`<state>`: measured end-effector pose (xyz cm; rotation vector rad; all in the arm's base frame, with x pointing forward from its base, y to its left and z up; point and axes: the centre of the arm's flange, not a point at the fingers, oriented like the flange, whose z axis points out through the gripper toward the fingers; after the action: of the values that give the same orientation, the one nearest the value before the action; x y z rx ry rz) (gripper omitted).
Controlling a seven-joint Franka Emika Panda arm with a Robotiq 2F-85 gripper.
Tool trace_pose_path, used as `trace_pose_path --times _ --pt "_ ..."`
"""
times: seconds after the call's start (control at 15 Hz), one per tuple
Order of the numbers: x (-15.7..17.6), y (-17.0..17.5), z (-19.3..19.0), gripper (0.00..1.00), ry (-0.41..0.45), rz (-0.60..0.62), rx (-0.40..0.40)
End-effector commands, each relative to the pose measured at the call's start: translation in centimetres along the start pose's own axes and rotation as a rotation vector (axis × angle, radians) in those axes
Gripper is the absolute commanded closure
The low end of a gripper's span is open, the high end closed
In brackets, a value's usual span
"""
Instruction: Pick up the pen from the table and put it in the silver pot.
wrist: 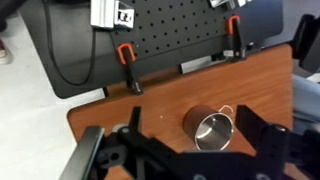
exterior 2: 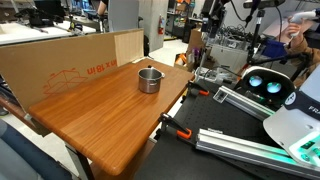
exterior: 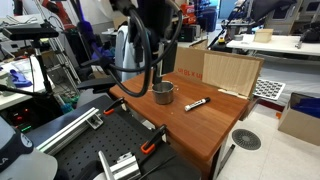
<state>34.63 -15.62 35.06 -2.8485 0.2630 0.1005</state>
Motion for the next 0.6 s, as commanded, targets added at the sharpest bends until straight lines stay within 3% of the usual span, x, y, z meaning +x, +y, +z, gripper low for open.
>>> trace_pose_path --times 0.0,0.53 --pt "4.2 -0.7 1.7 0.0 0.032 0.093 0.01" --pt "13.8 -3.0 6.4 0.0 -0.001 0.274 -0.091"
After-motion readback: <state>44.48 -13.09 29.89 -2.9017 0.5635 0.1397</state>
